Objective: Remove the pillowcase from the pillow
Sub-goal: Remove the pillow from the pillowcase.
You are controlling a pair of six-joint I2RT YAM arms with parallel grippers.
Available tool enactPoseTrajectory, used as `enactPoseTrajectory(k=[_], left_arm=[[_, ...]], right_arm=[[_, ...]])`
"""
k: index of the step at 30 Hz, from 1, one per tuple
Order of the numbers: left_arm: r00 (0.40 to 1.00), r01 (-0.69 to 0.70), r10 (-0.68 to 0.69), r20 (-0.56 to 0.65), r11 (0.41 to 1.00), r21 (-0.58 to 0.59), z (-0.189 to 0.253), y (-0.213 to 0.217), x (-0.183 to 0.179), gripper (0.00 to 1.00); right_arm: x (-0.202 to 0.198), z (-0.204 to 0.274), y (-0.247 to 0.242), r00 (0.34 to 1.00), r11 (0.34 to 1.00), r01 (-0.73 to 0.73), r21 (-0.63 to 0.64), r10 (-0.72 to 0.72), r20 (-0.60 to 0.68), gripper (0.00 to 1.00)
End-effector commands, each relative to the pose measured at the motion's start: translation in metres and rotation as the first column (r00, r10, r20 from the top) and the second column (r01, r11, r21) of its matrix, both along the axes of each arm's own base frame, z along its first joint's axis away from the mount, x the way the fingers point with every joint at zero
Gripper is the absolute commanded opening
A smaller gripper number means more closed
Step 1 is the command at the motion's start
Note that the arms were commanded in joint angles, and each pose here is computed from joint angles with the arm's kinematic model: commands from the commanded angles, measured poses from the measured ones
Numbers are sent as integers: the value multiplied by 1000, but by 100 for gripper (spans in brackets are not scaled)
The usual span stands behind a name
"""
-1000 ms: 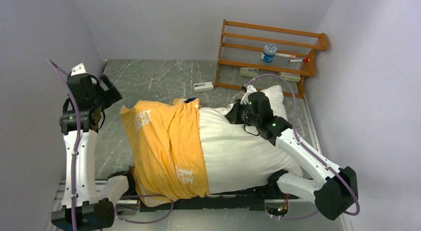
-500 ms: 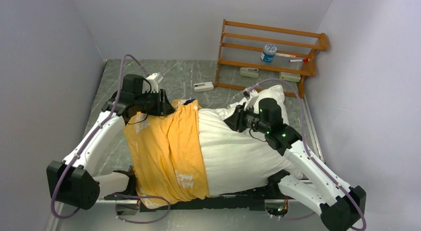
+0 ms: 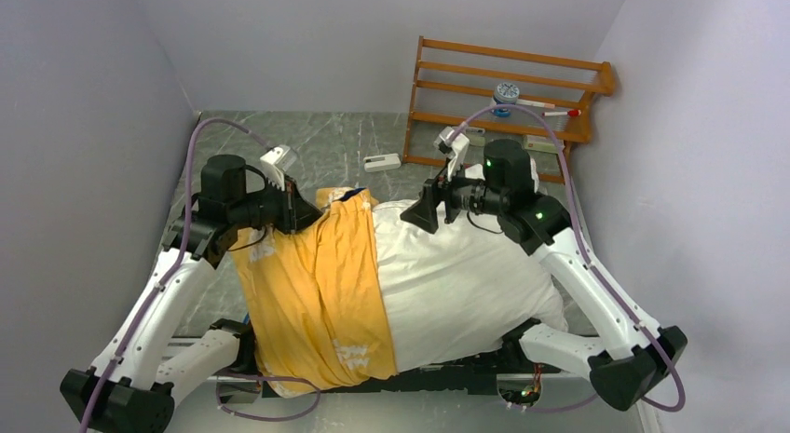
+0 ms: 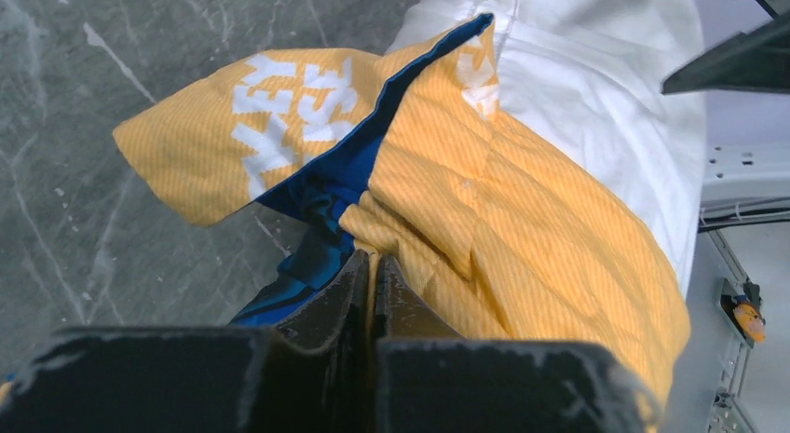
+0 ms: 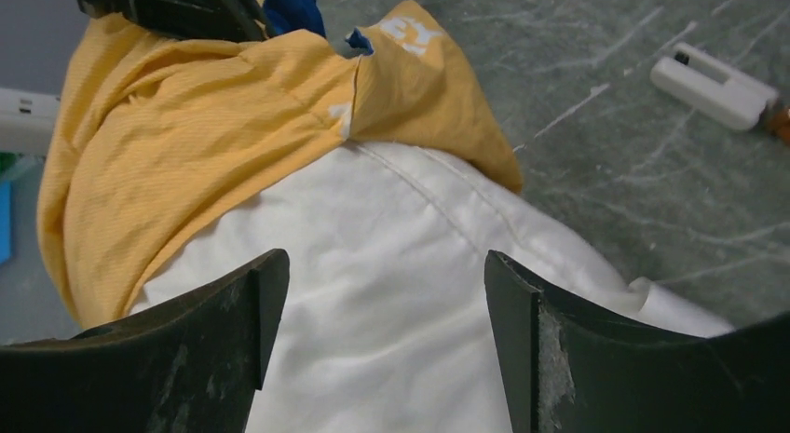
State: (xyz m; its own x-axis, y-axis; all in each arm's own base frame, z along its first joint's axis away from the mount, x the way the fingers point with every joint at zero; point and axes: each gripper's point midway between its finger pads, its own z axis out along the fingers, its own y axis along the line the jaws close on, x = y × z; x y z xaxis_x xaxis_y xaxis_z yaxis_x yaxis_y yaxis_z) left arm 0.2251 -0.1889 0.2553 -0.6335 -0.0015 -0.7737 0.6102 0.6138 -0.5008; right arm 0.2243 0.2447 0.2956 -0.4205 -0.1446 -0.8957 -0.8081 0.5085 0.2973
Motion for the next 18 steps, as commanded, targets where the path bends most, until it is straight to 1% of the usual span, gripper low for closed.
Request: enactPoseTrajectory(k=[1, 3, 4, 5, 8, 11, 14, 15, 18], left_arm=[[990, 133, -127, 65, 987, -90, 34, -13, -28, 5], [988, 141, -134, 71, 985, -100, 40, -15, -29, 5], [988, 145, -138, 76, 984, -104, 43, -15, -29, 5], [987, 148, -141, 79, 984, -101, 45, -15, -29, 5], [988, 141, -134, 82, 986, -88, 46, -14, -27, 5], [987, 144, -138, 82, 986, -77, 48, -13, -27, 5], [987, 144, -137, 83, 986, -80, 47, -14, -27, 5], [987, 146, -139, 81, 986, -83, 47, -14, -27, 5], [988, 140, -133, 82, 987, -85, 48, -14, -25, 5]], right_arm=[[-17, 5, 9, 959, 963, -250, -101, 261, 108, 80], [-39, 3, 16, 878, 888, -446, -109, 458, 141, 78], [-45, -2, 17, 834, 848, -513, -131, 529, 158, 78], [-46, -6, 17, 806, 823, -547, -153, 568, 168, 79], [-35, -13, 20, 799, 811, -553, -189, 581, 155, 81], [-51, -28, 23, 748, 751, -638, -170, 657, 95, 85], [-67, -49, 38, 742, 728, -656, -196, 671, 9, 88], [-74, -58, 43, 731, 713, -674, -192, 681, -39, 85], [-102, -87, 52, 694, 673, -719, -172, 683, -230, 57]])
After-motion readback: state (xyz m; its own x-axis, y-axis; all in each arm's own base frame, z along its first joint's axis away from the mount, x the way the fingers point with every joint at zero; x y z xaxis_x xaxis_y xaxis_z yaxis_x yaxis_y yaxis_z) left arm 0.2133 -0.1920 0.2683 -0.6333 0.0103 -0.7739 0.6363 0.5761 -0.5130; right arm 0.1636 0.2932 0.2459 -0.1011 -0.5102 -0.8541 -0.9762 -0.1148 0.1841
